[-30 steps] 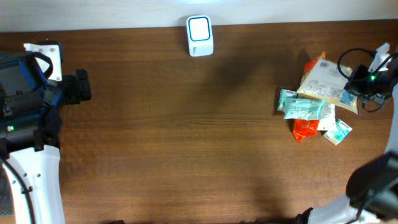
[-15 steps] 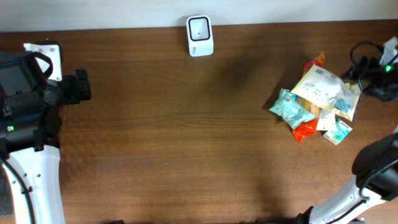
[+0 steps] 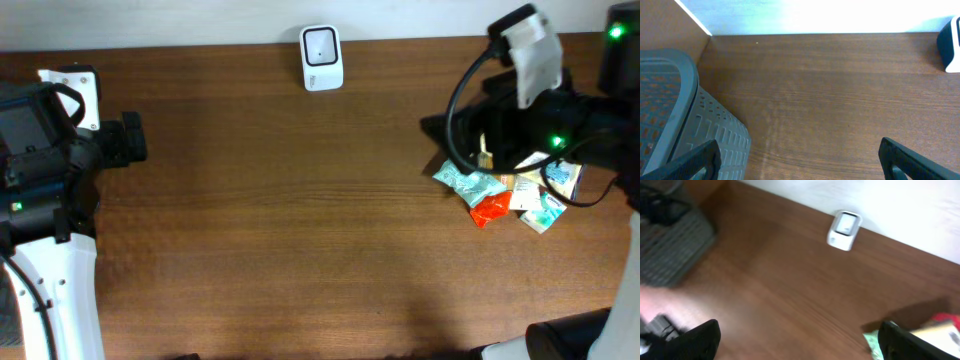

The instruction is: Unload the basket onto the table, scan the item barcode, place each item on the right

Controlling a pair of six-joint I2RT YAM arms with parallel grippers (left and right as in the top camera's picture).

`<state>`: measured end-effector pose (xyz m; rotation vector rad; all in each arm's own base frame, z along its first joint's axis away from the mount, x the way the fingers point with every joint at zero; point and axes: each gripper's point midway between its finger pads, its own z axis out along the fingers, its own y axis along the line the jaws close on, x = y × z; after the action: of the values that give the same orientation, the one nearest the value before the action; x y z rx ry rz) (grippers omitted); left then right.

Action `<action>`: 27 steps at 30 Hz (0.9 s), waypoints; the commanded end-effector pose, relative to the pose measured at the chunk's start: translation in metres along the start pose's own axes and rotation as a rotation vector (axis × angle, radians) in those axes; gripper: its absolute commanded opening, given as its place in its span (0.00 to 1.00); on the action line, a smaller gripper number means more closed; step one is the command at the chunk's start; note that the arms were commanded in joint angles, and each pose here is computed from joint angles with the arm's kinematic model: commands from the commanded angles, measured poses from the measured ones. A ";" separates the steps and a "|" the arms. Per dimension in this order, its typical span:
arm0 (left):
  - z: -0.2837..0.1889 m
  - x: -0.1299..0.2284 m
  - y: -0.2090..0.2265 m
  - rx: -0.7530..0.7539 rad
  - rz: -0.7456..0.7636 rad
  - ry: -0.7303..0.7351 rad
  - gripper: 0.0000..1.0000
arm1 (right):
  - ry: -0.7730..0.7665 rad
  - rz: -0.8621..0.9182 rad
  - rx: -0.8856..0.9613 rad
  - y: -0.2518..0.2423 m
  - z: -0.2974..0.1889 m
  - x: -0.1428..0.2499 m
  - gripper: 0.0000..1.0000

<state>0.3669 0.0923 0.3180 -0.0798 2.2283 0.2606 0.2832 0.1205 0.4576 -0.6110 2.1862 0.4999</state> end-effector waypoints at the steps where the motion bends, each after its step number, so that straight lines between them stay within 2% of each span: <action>1: -0.002 -0.004 0.001 0.005 0.009 -0.012 0.99 | 0.007 -0.019 -0.033 0.013 0.003 0.000 0.99; 7: -0.002 -0.004 0.001 0.005 0.009 -0.012 0.99 | 0.016 -0.018 0.007 0.005 0.004 0.001 0.99; 10: -0.002 -0.004 0.001 0.005 0.009 -0.012 0.99 | 0.034 -0.023 0.176 -0.027 0.009 0.000 0.99; 15: -0.002 -0.004 0.001 0.005 0.009 -0.012 0.99 | -0.080 -0.025 0.270 -0.053 0.001 -0.015 0.99; 20: -0.002 -0.004 0.001 0.005 0.009 -0.012 0.99 | -0.134 0.009 0.353 -0.081 0.008 0.030 0.99; 27: -0.002 -0.004 0.001 0.005 0.009 -0.012 0.99 | -0.448 -0.080 0.487 -0.093 0.018 0.107 0.99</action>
<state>0.3664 0.0921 0.3174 -0.0798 2.2313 0.2591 0.3000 0.0341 0.3816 -0.3084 1.7845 0.0581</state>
